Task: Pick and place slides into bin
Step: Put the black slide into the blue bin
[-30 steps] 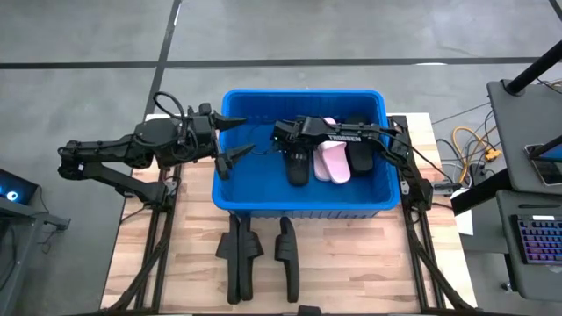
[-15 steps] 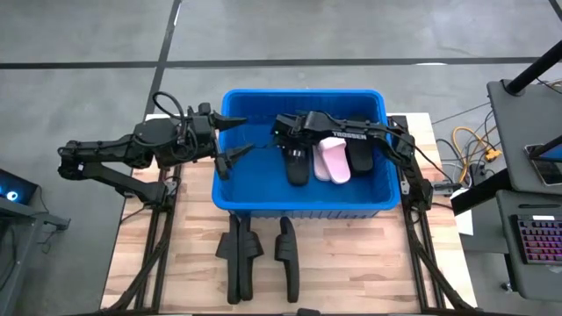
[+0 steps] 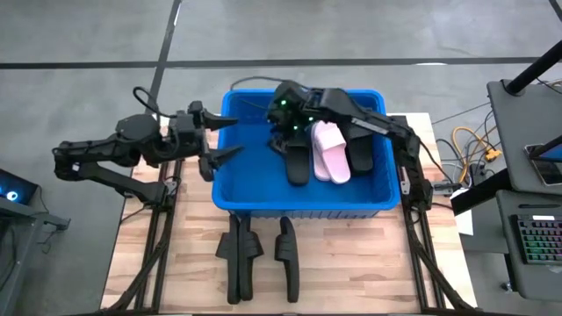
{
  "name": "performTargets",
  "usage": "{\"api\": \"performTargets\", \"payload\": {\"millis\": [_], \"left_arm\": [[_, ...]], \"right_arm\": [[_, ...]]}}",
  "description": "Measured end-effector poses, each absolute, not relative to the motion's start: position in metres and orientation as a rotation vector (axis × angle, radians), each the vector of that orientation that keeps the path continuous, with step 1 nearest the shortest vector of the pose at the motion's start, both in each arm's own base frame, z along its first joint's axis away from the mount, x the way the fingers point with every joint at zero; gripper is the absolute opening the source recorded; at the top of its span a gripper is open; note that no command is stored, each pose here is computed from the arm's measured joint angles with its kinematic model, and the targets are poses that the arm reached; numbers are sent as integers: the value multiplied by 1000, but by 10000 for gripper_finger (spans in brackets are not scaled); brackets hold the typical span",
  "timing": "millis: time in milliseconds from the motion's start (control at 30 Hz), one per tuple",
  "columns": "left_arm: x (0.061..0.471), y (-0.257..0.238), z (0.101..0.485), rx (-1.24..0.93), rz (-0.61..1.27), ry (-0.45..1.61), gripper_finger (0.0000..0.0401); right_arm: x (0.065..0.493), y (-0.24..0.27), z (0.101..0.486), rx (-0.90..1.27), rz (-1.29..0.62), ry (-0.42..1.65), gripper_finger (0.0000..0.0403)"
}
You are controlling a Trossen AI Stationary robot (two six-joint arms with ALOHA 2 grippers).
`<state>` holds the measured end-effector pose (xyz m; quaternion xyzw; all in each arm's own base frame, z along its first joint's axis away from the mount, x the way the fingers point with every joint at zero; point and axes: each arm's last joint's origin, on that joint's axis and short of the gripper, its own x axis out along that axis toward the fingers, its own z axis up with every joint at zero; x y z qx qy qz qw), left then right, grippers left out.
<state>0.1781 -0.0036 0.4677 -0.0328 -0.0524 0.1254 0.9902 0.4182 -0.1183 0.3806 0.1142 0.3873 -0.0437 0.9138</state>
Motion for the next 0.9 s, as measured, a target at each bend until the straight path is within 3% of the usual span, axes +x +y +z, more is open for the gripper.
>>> {"api": "performTargets", "payload": {"millis": [400,600,700,900], "left_arm": [[165,-3,466,-116,251,-77,327],[172,-4,464,-111,238,-60,327],[177,-7,462,-128,127,-46,327],[194,-21,455,-222,-173,18,327]], "right_arm": [[350,-40,491,56,44,460,241],[303,5,564,3,154,-13,232],[276,27,587,-90,163,-154,228],[252,62,589,-153,-80,-110,225]]}}
